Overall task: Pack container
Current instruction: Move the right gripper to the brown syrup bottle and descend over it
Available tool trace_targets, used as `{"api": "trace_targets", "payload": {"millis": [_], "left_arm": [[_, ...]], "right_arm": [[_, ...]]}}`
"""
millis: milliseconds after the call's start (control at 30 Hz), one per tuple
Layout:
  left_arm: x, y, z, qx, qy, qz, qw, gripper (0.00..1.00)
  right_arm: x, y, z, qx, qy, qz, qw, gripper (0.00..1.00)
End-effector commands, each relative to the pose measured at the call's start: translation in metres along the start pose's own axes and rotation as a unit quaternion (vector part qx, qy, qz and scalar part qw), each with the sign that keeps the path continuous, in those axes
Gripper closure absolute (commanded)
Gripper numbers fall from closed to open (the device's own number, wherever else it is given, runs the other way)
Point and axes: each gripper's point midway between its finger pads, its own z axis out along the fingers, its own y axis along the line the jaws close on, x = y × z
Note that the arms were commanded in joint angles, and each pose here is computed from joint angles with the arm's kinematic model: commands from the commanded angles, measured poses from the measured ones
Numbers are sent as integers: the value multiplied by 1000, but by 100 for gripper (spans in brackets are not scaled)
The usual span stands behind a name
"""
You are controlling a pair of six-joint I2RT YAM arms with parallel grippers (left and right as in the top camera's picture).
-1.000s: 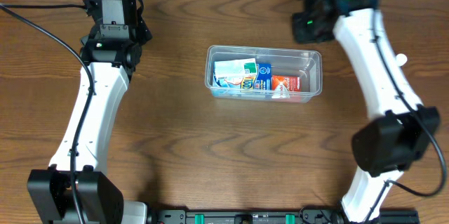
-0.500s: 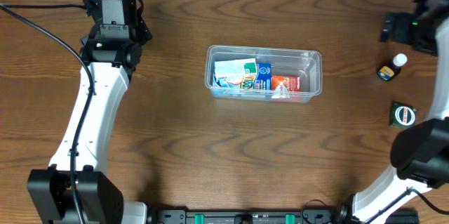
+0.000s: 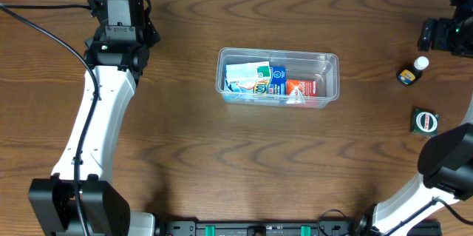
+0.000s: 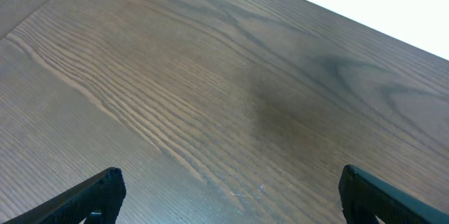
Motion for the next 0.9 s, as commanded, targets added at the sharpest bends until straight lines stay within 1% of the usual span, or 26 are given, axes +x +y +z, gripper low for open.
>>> {"api": "trace_targets", "payload": {"millis": [0, 333, 533, 567, 667, 767, 867], "left_arm": [[-2, 3, 1, -6, -3, -8, 1000, 2], [-2, 3, 1, -6, -3, -8, 1000, 2], [-2, 3, 1, -6, -3, -8, 1000, 2], [-2, 3, 1, -6, -3, -8, 1000, 2], [-2, 3, 1, -6, -3, -8, 1000, 2], [-2, 3, 1, -6, -3, -8, 1000, 2], [-2, 3, 1, -6, -3, -8, 1000, 2]], "right_arm": [[5, -3, 25, -11, 27, -15, 999, 8], [13, -6, 63, -24, 63, -49, 997, 9], [14, -7, 69, -25, 69, -48, 996, 14], [15, -7, 71, -25, 71, -46, 996, 17], [18, -7, 77, -24, 81, -7, 996, 24], [22, -5, 83, -22, 92, 38, 995, 25], [23, -4, 87, -21, 95, 48, 994, 26]]}}
